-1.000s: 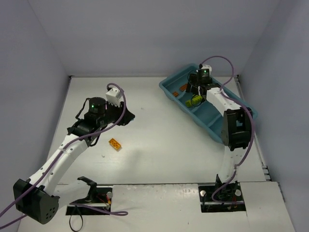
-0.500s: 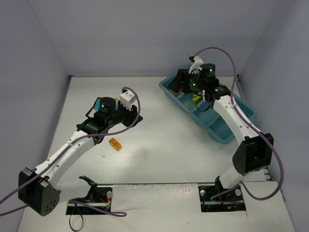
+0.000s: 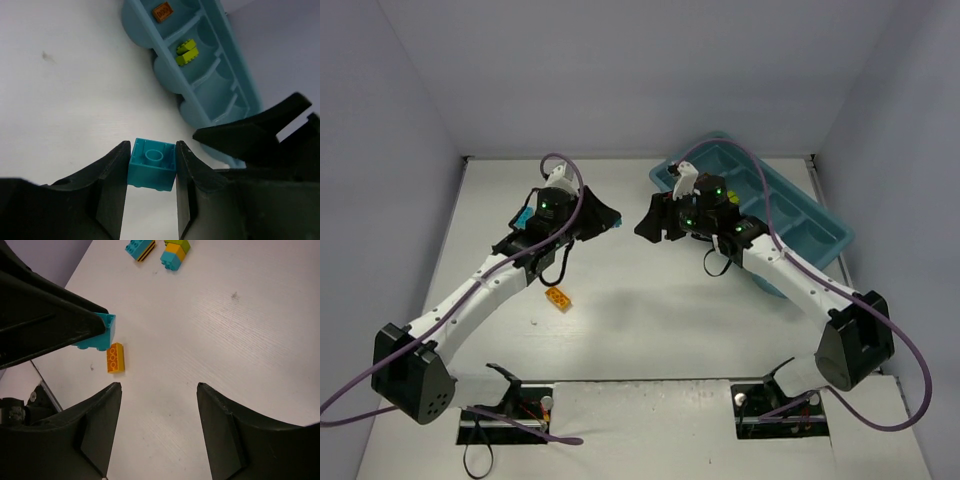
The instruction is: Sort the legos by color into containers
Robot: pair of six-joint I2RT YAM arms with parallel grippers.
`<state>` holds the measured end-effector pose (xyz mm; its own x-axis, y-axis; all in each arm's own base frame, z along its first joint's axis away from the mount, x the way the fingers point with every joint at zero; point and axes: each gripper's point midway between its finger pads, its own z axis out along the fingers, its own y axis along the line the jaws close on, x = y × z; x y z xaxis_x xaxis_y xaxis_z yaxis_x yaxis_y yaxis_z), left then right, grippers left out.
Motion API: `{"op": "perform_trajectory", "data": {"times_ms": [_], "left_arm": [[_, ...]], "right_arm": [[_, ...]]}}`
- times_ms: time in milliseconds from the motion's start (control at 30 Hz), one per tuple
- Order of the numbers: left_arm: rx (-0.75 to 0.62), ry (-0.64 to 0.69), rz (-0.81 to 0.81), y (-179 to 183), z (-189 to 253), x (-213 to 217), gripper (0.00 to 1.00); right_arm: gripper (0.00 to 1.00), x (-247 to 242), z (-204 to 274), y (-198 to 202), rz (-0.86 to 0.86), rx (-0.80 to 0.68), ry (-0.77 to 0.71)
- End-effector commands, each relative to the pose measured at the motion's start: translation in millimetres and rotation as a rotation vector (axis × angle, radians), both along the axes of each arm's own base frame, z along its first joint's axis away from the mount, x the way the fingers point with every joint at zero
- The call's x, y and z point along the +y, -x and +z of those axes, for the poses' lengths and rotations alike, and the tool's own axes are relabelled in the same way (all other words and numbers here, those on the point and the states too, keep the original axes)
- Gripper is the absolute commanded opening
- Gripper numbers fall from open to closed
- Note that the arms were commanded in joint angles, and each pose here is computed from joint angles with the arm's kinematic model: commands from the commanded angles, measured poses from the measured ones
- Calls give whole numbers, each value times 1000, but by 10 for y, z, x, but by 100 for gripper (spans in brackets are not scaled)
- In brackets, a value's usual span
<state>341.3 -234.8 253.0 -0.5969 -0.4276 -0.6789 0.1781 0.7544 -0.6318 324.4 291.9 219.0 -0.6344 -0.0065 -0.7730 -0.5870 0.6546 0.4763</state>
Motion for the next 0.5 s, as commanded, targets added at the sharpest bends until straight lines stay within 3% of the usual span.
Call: {"op": "perform_trajectory", "data": {"times_ms": [0, 200, 467], "left_arm": [[75, 348, 144, -104, 496, -96, 0], [195, 516, 208, -81, 523, -144, 0], [181, 667, 224, -142, 799, -172, 0]], "right_arm": [[59, 38, 614, -73, -51, -244, -82], [62, 194, 812, -36, -75, -342, -122], [64, 440, 925, -116, -75, -383, -136]]}}
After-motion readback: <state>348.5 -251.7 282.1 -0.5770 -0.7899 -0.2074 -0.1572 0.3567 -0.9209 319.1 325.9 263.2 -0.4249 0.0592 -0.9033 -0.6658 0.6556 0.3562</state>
